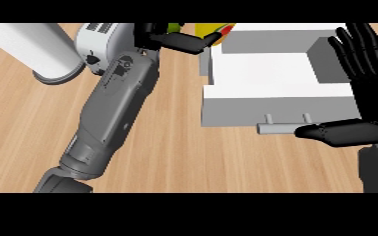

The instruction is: Pick up the cup, place it into the drawer and close the drawer

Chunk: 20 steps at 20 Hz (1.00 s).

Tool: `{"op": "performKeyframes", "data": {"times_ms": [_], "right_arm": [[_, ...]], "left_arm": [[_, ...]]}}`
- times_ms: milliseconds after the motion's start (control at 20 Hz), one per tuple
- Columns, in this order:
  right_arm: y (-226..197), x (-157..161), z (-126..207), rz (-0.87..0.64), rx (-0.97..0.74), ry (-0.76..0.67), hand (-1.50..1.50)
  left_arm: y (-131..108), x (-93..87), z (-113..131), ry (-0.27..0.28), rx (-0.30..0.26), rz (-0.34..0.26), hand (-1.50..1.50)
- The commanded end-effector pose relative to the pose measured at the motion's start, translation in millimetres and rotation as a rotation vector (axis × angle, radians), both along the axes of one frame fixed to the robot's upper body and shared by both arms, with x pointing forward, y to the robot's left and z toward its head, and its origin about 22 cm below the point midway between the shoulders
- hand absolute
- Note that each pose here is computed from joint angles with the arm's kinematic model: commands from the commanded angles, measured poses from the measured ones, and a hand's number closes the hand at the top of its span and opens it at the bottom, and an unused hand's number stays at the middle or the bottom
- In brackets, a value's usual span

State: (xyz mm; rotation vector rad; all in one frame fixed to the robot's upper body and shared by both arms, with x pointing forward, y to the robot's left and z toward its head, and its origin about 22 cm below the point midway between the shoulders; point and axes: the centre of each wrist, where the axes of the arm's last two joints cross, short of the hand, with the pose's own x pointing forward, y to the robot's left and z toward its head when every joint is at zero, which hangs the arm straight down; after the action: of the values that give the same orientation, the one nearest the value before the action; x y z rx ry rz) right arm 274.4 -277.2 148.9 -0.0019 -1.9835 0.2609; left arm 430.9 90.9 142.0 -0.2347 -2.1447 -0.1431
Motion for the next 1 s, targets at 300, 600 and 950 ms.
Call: {"op": "performKeyframes", "data": {"times_ms": [300,600,950], "right_arm": [[4,12,18,0.044,-0.006,-0.035,-1.5],[15,16,-6,0.075,0.009,-0.038,-1.5],[32,18,10,0.146,-0.006,-0.068,-1.5]], "left_arm": [[-57,13.9,37,0.191,0.166,0.093,1.5],[-65,16.0,28,0.274,0.268,0.092,1.5],[-53,14.6,-11,0.384,0.406,0.042,1.5]]}}
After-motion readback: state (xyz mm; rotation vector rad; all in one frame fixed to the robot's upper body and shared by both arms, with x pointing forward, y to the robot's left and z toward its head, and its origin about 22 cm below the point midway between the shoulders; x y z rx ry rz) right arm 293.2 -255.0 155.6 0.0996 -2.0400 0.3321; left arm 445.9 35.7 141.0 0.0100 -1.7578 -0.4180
